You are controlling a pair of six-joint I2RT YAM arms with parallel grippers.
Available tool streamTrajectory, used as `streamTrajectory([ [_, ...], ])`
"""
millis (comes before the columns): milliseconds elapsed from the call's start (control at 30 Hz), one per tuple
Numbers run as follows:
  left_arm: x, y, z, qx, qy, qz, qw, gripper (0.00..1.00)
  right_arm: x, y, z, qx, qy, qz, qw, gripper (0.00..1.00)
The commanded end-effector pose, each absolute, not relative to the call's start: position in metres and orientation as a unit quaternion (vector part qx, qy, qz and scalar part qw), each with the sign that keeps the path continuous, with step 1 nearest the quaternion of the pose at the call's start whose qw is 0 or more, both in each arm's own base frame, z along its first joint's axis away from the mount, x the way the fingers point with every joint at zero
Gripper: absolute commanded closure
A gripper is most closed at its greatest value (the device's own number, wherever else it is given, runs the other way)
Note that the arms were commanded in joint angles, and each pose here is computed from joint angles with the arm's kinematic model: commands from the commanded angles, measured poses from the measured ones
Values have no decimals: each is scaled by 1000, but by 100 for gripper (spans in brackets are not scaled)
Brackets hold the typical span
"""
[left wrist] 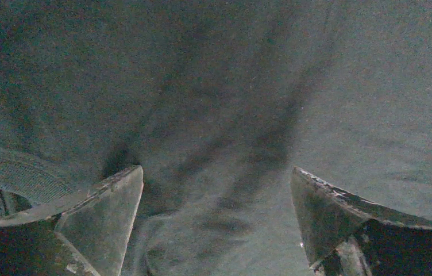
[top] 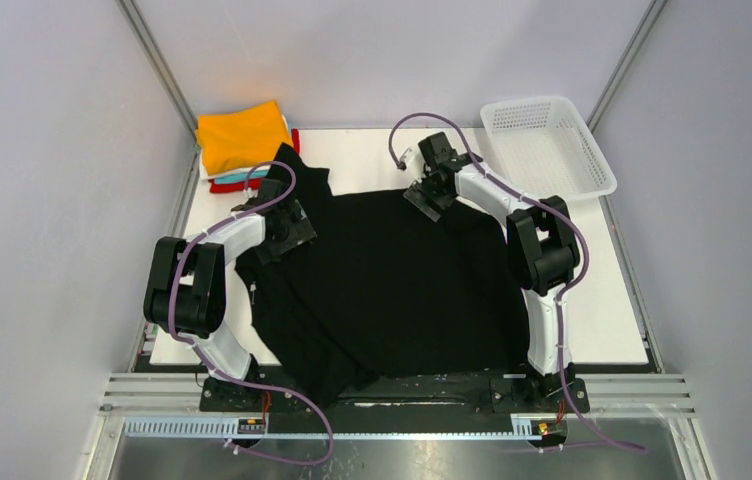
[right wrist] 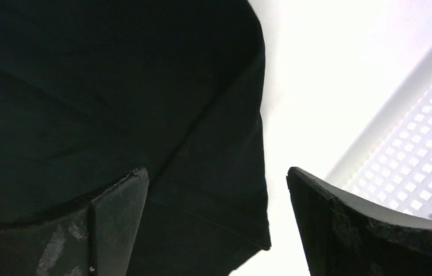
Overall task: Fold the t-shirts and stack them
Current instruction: Flatten out the tshirt
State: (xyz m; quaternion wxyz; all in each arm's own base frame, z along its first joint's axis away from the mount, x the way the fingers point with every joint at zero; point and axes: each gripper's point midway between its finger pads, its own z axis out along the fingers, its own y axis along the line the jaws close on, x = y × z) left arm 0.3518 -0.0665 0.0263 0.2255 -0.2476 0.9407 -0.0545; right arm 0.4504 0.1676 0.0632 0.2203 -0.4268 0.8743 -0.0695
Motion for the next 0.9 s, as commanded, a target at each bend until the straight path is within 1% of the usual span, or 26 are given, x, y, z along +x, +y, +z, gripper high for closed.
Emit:
streamTrajectory([
  [0, 362, -64, 40, -247, 935, -60, 247, 1, 452, 135, 49, -451, 860, -152, 183, 1],
  [267, 361, -62, 34, -253, 935, -79, 235, 1, 451, 133, 30, -474, 852, -152, 160, 1],
  [367, 361, -58, 35, -257, 934, -76, 236, 1, 457, 122, 24, -472, 850, -181, 151, 0],
  [567, 361, -51, 33, -261, 934, -66, 234, 1, 493, 94, 46, -421, 850, -252, 191, 1],
  [867, 360, -45, 25, -267, 936, -60, 220, 1, 549, 55, 84, -322, 854, -305, 272, 1],
])
